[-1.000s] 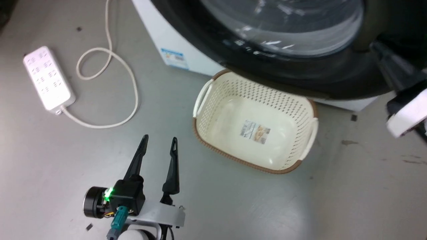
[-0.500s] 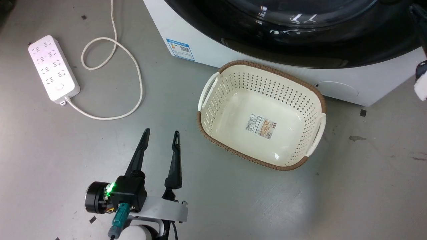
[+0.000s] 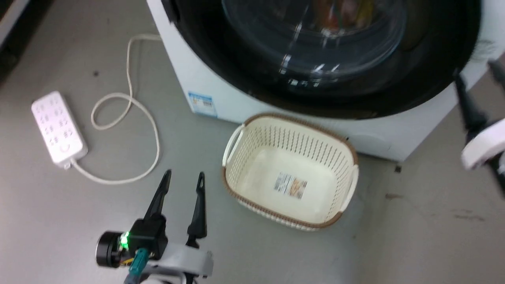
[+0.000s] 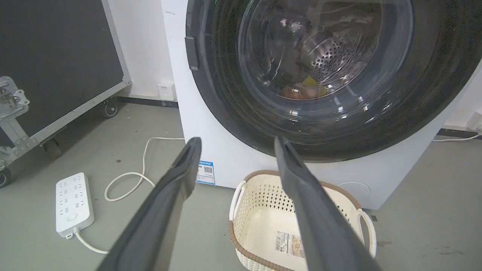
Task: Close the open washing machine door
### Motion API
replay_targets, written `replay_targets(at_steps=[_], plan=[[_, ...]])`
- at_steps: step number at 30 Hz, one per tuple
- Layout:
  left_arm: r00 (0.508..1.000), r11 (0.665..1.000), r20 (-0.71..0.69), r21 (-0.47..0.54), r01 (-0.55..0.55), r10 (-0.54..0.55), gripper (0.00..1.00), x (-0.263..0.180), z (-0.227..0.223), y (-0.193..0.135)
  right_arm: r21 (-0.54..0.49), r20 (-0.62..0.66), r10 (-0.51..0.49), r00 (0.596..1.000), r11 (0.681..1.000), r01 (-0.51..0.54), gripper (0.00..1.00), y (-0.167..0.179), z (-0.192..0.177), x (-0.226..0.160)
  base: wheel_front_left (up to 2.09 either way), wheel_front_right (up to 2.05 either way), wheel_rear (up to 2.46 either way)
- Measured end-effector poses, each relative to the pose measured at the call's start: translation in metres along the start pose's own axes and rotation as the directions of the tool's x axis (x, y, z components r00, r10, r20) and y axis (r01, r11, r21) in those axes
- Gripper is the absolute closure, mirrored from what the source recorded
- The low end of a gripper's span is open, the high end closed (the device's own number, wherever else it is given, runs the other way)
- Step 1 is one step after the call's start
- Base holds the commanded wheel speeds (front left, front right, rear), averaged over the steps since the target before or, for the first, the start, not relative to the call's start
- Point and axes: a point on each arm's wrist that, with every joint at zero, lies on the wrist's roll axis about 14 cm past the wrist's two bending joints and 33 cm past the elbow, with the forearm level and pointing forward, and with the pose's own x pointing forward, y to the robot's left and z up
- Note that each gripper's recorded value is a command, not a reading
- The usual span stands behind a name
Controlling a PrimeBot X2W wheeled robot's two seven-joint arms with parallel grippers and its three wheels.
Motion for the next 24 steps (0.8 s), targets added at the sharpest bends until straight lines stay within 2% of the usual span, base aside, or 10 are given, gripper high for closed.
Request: replay_targets(at_steps=[4, 7, 10, 16, 20, 24], plan=[[1.000, 1.000, 0.009, 0.005, 0.019, -0.019, 0.00, -0.015, 0.005, 0.001, -0.006, 0.023, 0.007, 1.000, 1.000, -0.007, 0.00, 0.020, 0.005, -0.041, 0.00, 0.00, 0.00], [0.999, 0.999, 0.036, -0.007, 0.034, -0.034, 0.00, -0.020, 0.014, -0.002, 0.044, 0.082, -0.073, 0.994, 0.997, 0.070, 0.00, 0.015, 0.020, -0.073, 0.00, 0.00, 0.00], [0.997, 0.998, 0.059, -0.019, 0.054, -0.052, 0.00, -0.024, 0.022, -0.006, 0.006, 0.107, -0.112, 0.988, 0.994, 0.112, 0.00, 0.019, 0.024, -0.110, 0.00, 0.00, 0.00], [0.989, 0.992, 0.089, -0.044, 0.122, -0.118, 0.00, -0.030, 0.031, -0.024, 0.036, 0.126, -0.239, 0.963, 0.971, 0.236, 0.00, 0.024, 0.022, -0.177, 0.00, 0.00, 0.00], [0.984, 0.987, 0.102, -0.045, 0.153, -0.148, 0.00, -0.031, 0.035, -0.032, 0.054, 0.111, -0.310, 0.944, 0.951, 0.306, 0.00, 0.024, 0.015, -0.207, 0.00, 0.00, 0.00], [0.982, 0.986, 0.100, -0.044, 0.163, -0.158, 0.00, -0.032, 0.035, -0.035, 0.063, 0.057, -0.318, 0.946, 0.947, 0.315, 0.00, 0.033, -0.002, -0.224, 0.00, 0.00, 0.00]])
